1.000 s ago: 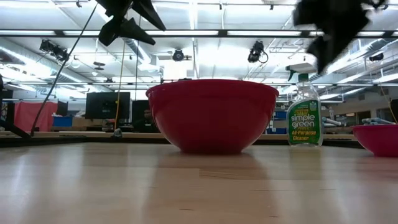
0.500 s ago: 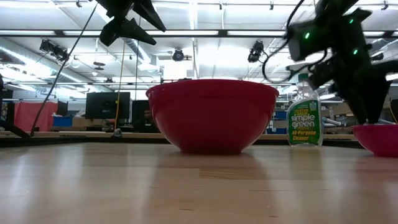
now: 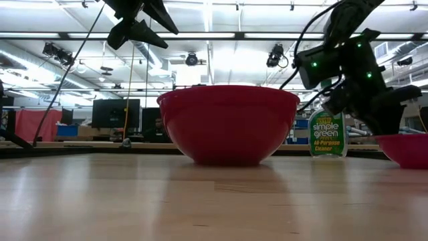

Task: Nest bowls inside each other
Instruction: Stack the red bowl on top of the blue bowl

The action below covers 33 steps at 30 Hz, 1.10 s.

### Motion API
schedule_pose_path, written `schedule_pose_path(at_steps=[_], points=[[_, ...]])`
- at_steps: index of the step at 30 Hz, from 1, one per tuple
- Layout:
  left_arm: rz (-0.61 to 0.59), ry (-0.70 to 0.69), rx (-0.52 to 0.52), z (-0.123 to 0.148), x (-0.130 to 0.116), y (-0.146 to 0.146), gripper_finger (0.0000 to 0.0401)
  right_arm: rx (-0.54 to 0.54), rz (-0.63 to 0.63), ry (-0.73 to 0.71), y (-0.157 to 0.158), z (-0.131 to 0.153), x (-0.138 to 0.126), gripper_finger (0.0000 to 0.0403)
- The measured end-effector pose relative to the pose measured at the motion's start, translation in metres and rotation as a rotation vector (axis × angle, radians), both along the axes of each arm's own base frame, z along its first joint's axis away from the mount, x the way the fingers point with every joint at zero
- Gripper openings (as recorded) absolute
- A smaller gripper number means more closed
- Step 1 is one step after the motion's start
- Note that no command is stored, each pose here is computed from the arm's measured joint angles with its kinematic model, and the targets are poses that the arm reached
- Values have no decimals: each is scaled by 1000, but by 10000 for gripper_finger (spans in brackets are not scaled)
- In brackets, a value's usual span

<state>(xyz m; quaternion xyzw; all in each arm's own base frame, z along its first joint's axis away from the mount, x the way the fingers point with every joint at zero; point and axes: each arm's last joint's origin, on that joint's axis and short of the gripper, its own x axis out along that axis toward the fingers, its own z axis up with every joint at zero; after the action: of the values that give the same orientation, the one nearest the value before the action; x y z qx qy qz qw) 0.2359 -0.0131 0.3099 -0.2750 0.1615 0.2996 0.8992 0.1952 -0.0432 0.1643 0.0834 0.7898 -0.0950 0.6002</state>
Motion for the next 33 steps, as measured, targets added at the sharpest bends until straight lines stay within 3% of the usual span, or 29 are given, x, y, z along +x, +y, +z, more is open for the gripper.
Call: schedule_pose_path(at_steps=[4,8,12,16,22,24,27,33], points=[[0,10,1,-1,-1,0,197,56,-11,-27,1,1,1,24],[0,18,2,-1,-1,0,197,59,-23,-46,2,5,1,33],[0,18,2,-1,-1,0,197,104,-2,-117,4,30,2,26],[1,18,2,-1,-1,0,197,170,14,-313,9,69,11,23],[1,18,2,-1,-1,0,197,325,62,-771,14,126,39,33],[1,18,2,-1,-1,0,197,287,30,-902,13,138,53,40],[1,19,2,-1,-1,0,197,121,-95,-977,5,140,74,43],[3,19,-1,-2,-1,0,197,46,-173,-925,-7,114,112,44]])
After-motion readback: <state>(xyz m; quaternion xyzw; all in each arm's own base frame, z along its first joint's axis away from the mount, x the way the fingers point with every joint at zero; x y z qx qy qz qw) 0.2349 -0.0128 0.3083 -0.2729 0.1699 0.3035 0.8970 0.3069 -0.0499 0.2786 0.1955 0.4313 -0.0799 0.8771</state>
